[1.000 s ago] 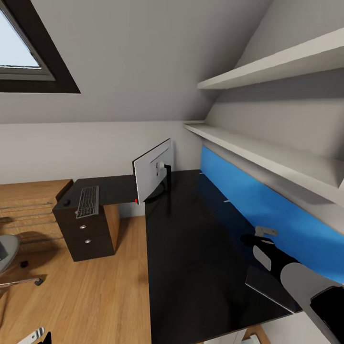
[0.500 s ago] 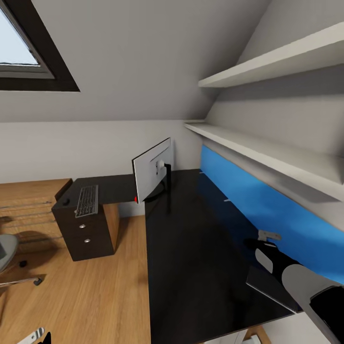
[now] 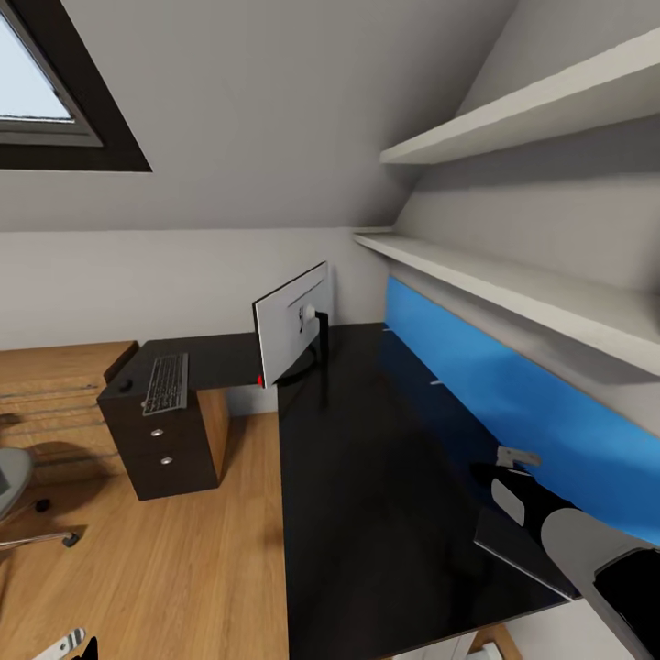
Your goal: In the bedroom, organize the workspace by keeping the computer under the desk, ensuring the monitor is on the desk, placing the keyboard on the desk next to the monitor, placing the mouse on the desk next to the keyboard, moving the folder from the swivel chair onto the desk next to the mouse, stacking the notebook on top of the folder with the pen on top of the notebook, and positioning the swivel chair next to the desk.
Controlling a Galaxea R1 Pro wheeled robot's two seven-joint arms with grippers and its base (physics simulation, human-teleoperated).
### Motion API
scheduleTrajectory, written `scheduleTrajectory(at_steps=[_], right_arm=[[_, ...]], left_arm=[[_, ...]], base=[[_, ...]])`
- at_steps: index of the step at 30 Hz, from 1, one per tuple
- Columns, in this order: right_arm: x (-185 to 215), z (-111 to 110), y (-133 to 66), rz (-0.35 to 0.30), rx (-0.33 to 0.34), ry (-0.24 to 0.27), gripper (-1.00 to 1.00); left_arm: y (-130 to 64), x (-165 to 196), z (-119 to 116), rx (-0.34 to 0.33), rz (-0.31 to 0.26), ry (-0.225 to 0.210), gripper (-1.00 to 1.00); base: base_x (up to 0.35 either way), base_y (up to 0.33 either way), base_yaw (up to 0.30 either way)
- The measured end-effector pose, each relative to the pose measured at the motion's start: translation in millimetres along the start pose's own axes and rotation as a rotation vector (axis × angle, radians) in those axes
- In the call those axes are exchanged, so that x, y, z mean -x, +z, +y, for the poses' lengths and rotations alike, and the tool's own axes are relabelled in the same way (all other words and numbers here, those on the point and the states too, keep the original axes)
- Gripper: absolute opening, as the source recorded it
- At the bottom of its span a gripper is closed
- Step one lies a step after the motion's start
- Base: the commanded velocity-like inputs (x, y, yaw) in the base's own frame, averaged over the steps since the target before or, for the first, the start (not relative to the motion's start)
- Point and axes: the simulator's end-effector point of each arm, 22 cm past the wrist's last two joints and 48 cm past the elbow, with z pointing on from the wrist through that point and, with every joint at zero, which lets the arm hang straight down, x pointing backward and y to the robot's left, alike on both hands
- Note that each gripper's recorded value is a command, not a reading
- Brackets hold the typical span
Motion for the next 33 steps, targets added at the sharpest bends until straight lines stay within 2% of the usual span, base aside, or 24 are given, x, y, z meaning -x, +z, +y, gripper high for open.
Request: scheduleTrajectory(at_steps=[33], right_arm=[[-20,6,24.2,-0.008,0.003,0.001,1.00]], left_arm=[[23.2,-24,-1,0.000,0.000,0.001,1.00]], base=[[0.000,0.000,0.000]])
